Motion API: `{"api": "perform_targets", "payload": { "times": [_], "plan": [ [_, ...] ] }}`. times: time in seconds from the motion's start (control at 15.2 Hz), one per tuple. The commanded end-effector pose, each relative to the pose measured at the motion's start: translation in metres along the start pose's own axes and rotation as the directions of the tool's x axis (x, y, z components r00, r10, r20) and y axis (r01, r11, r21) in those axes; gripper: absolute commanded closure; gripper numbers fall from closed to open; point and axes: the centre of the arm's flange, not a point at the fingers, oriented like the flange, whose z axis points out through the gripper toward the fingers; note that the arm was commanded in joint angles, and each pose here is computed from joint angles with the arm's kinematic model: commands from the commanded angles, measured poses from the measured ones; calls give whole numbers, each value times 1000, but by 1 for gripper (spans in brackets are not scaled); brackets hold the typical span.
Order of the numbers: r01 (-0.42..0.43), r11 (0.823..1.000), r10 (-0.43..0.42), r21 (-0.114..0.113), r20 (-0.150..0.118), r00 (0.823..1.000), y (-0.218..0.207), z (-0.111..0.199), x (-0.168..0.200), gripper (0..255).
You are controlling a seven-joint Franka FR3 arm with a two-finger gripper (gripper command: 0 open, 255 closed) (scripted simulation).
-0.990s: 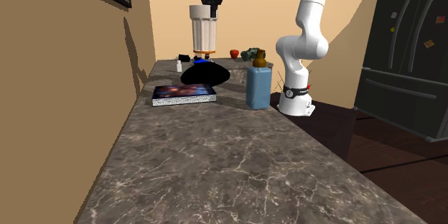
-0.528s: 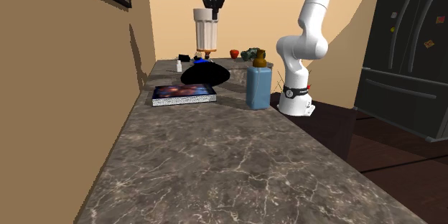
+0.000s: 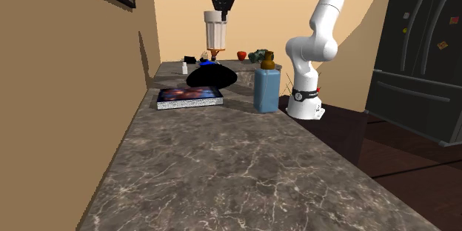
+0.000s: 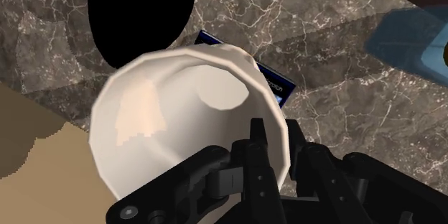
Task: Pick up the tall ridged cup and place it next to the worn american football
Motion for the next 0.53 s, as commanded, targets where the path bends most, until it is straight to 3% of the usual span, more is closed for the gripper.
{"api": "perform_targets", "payload": {
  "times": [0.0, 0.46],
  "plan": [
    [1, 1000, -1, 0, 0, 1000, 19, 3, -20, 255],
    [1, 1000, -1, 0, 0, 1000, 85, 10, -85, 255]
  ]
}}
